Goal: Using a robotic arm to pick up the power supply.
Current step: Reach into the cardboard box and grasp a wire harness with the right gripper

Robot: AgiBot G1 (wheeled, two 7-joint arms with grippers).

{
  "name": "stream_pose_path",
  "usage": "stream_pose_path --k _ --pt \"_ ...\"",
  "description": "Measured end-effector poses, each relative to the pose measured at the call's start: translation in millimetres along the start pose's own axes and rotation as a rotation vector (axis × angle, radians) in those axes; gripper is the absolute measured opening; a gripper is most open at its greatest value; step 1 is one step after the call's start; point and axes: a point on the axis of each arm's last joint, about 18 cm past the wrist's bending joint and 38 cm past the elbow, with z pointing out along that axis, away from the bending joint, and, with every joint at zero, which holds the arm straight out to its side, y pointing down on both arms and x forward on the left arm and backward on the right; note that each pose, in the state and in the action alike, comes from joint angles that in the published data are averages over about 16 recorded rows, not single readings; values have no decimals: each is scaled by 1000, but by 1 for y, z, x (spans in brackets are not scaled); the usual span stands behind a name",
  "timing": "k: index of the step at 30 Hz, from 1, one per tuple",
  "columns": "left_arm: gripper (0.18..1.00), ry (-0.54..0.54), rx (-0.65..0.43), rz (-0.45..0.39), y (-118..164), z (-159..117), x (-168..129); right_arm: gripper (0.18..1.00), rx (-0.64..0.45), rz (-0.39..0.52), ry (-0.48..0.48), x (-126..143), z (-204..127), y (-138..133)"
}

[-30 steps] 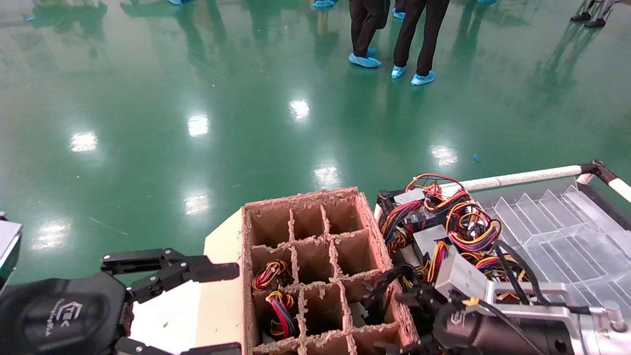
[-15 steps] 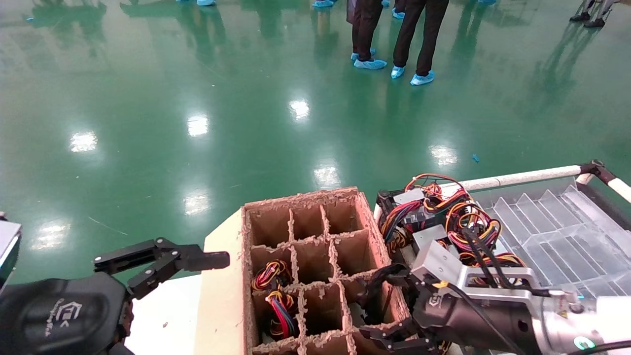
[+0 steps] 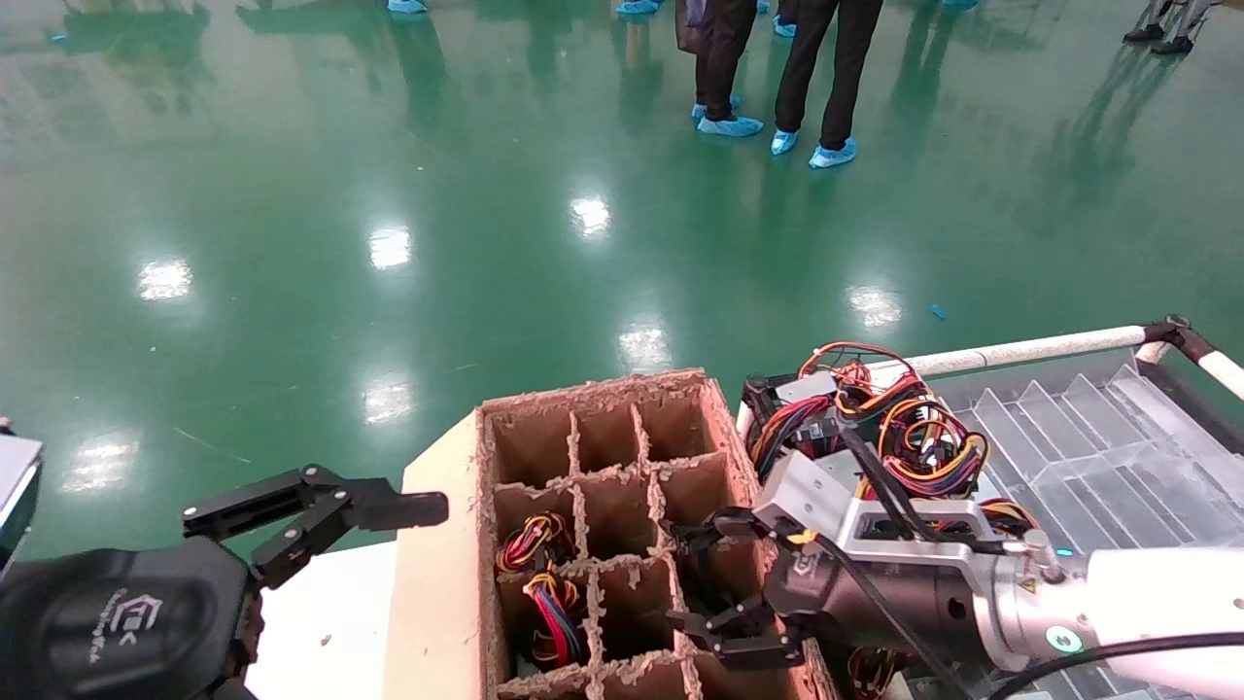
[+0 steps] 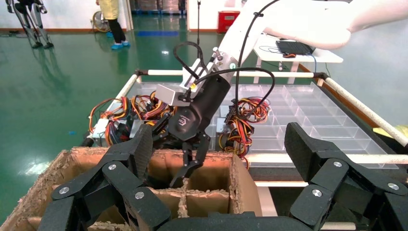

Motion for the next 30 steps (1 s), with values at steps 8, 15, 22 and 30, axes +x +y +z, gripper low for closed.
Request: stream_pose_path --k 8,15,22,30 --pt "1000 0 0 0 0 0 0 865 -9 -194 20 12 -13 -18" --pt "1001 0 0 0 0 0 0 803 -55 -420 22 23 -35 -31" --pt "1001 0 0 0 0 0 0 813 -109 -585 -1 27 -49 -34" --pt "1001 0 0 0 0 0 0 893 -157 -714 -20 28 -43 -33"
